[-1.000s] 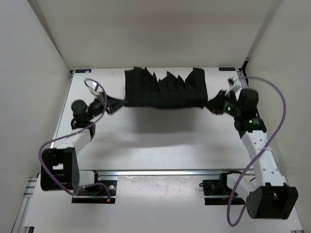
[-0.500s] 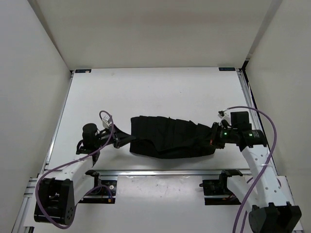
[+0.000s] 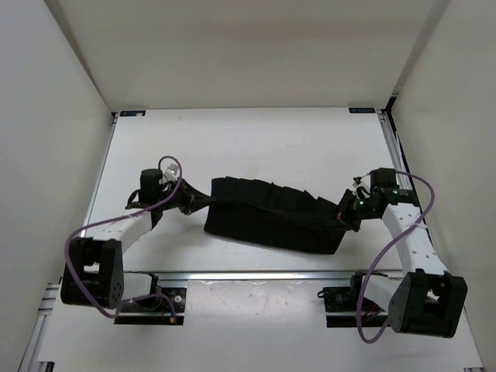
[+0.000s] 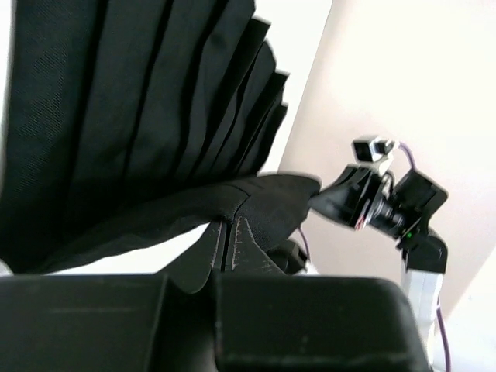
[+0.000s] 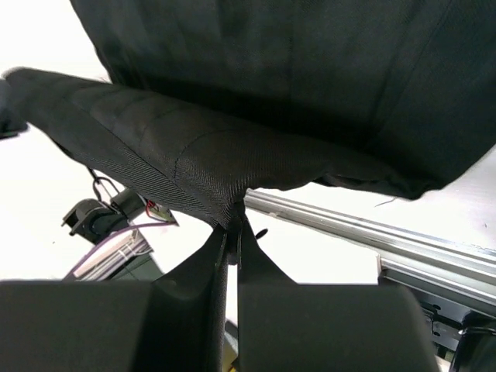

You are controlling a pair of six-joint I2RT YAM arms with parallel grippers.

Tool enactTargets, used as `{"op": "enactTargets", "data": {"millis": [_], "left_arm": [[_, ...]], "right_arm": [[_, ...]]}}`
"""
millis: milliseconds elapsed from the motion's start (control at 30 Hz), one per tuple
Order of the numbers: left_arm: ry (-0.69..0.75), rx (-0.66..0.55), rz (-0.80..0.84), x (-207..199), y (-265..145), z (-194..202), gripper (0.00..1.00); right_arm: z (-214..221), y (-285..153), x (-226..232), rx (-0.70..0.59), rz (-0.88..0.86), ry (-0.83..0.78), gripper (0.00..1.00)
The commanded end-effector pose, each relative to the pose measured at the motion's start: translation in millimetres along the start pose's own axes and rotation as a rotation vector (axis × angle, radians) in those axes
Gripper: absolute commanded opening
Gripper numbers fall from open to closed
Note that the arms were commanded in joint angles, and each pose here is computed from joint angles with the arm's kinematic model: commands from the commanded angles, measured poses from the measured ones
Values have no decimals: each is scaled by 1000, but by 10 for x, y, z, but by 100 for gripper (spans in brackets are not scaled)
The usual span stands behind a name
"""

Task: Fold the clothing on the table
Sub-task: Fold the skirt

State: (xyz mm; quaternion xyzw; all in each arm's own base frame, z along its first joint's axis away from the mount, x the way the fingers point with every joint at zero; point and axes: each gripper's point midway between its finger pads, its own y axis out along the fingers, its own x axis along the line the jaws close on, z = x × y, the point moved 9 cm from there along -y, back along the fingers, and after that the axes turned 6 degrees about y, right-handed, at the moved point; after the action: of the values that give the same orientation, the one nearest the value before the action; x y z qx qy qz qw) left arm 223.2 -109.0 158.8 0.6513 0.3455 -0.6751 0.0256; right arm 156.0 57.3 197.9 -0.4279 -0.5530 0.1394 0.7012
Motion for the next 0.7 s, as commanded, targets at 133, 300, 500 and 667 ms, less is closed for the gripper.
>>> {"op": "enactTargets", "data": {"millis": [133, 300, 500, 667], "left_arm": [[61, -84, -8, -197, 376, -318, 1], [61, -69, -7, -240, 780, -428, 3], [56, -92, 76, -426, 1168, -655, 11], [72, -120, 102, -544, 1460, -892, 57]], "right_arm": [[-162, 121, -89, -11, 3, 58, 0], [-225, 188, -169, -13, 7, 76, 0], [-274, 234, -241, -9, 48, 110, 0], [-296, 228, -397, -51, 110, 170, 0]]}}
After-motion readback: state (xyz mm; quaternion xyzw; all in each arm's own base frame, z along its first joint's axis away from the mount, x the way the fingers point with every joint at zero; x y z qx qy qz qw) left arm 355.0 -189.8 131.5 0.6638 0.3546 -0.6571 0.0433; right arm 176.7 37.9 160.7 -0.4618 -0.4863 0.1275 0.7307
